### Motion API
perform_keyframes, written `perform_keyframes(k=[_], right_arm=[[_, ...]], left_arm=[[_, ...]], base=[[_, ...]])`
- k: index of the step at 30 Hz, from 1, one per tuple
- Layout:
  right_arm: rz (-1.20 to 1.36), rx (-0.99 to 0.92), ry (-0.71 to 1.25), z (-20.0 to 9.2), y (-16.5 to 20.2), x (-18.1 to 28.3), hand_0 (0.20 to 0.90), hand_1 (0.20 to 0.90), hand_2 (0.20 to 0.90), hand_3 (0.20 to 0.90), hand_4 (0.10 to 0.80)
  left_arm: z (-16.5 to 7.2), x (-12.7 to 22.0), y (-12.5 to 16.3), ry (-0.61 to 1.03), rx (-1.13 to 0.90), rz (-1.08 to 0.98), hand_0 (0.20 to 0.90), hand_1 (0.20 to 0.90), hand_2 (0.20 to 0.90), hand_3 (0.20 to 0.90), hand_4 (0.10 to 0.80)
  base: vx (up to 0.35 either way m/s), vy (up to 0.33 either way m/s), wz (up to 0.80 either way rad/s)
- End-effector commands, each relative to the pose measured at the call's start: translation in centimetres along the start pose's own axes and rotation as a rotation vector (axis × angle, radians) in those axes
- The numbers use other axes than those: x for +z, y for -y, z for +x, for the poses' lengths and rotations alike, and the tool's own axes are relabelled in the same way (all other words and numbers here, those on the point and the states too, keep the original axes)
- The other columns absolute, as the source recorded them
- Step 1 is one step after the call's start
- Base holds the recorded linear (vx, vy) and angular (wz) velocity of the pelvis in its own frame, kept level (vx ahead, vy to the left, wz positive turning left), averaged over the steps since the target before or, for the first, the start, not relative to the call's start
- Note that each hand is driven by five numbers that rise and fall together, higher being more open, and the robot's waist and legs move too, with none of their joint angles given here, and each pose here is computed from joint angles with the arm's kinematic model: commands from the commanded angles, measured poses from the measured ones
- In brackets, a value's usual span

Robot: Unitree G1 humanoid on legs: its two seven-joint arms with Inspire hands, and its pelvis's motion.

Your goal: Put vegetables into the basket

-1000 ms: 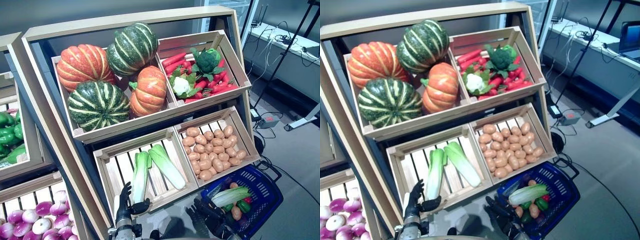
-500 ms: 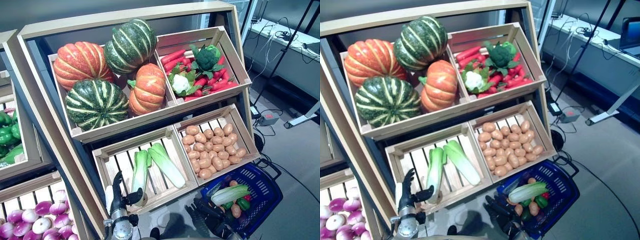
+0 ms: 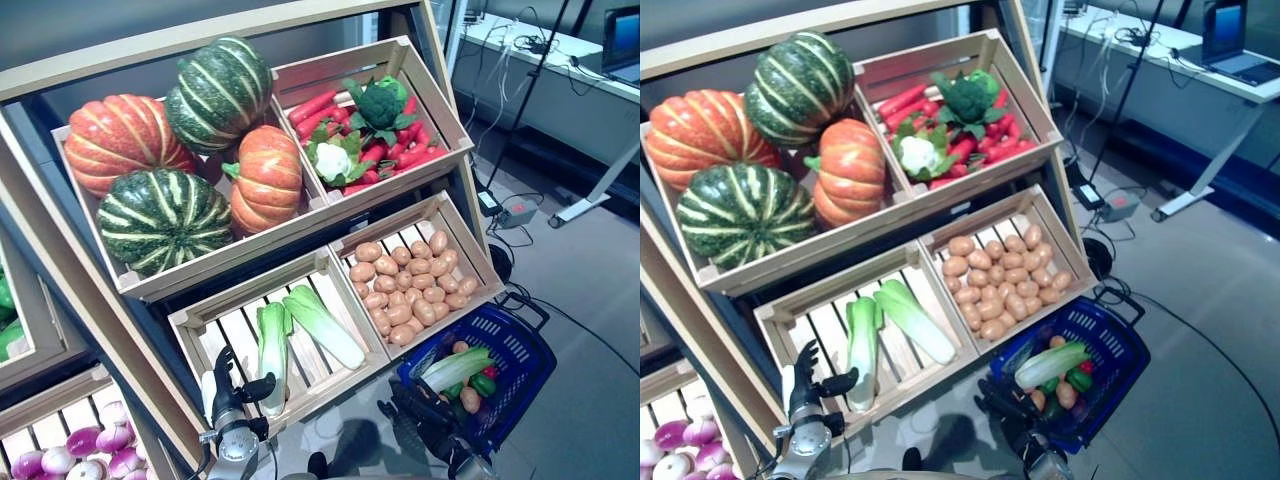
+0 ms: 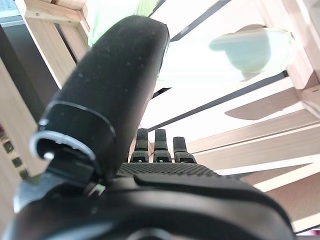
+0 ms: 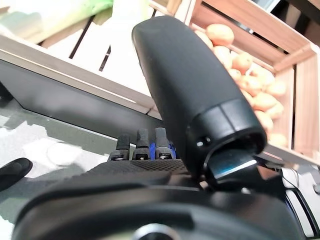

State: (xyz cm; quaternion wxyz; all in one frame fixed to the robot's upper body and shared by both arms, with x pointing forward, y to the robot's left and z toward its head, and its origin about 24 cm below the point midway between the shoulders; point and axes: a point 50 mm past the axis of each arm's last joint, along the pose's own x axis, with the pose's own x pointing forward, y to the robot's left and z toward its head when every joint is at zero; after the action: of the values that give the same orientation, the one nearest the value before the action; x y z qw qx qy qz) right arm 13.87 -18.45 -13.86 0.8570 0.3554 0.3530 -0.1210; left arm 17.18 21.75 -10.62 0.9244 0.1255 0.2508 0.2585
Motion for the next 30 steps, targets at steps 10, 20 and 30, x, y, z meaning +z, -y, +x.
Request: perform_keyframes(k=[10,20,30], right_arm=[[-0.190,0.294,0.517,0.8,-9.9,11.5,0.900,0.900,0.900,0.900,0.800],[-0.119,0.318,0.575,1.1,-10.9,14.3,0.900,0.900,0.900,0.900,0.800],[-0.070,0.311,0.588,1.3,-11.8,15.5,0.900,0.900,0.900,0.900,0.800]], left_arm=[[5.5,12.1,-0.7,0.303,0.130,-0.242,0.900,0.900,0.900,0.900,0.800],[6.8,14.9,-1.3,0.318,0.093,-0.330,0.900,0.900,0.900,0.900,0.800],[9.0,16.9,-3.4,0.234,0.152,-0.318,0.900,0.900,0.900,0.900,0.800]], base=[[-0.181,0.037,-0.12],[-0.075,0.024,-0.06],[-0.017,-0.011,-0.03]])
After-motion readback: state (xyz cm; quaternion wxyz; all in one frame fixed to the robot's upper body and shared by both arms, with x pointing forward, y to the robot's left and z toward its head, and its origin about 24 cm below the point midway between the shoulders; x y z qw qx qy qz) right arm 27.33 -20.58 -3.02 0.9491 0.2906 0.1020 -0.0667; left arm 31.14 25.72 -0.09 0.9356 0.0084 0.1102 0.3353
